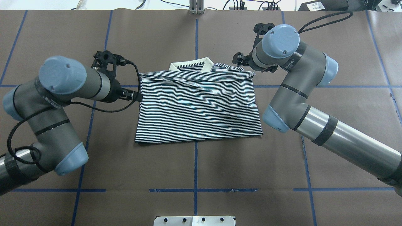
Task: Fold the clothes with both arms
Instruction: 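Move the left gripper to the near folded edge while the right holds still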
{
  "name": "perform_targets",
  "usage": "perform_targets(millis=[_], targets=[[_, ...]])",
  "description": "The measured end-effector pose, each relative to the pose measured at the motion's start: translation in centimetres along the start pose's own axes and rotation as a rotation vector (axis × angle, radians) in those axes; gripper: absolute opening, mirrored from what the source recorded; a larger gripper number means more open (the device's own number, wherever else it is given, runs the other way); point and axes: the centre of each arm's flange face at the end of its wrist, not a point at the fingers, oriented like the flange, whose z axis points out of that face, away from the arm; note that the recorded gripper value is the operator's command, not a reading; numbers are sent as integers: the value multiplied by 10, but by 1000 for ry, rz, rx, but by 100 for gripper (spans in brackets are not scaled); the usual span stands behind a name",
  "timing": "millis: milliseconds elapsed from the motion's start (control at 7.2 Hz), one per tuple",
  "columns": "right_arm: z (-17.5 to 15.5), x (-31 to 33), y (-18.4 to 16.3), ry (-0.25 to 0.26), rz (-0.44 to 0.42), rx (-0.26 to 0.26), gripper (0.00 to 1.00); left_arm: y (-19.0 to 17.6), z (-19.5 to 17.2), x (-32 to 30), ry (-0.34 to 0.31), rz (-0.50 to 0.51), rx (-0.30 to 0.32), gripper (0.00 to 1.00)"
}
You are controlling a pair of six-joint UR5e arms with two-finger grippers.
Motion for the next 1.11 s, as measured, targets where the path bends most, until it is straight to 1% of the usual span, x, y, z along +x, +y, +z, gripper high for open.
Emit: perform_targets(millis=[139, 278, 417, 556, 695, 834, 973, 1112], targets=[[-5, 2, 1, -8, -7, -1, 100, 34, 9, 9, 24, -51, -15, 52], [-7, 3, 2, -13, -10, 0, 100, 63, 20, 21, 47, -107, -30, 49], [-8, 3, 2, -15, -11, -1, 100, 85, 29, 33, 57, -143, -49, 48], [-9, 3, 2, -16, -10, -3, 100, 98, 35, 40, 59, -157, -59, 46], [-9, 4, 2, -17, -10, -4, 100, 104, 38, 42, 58, -162, -62, 46], [-9, 4, 2, -17, -10, -4, 100, 106, 39, 42, 55, -164, -64, 40], [-9, 4, 2, -17, -10, -4, 100, 107, 40, 41, 53, -164, -65, 22], [-9, 4, 2, -17, -10, -4, 100, 108, 40, 41, 52, -164, -65, 0]])
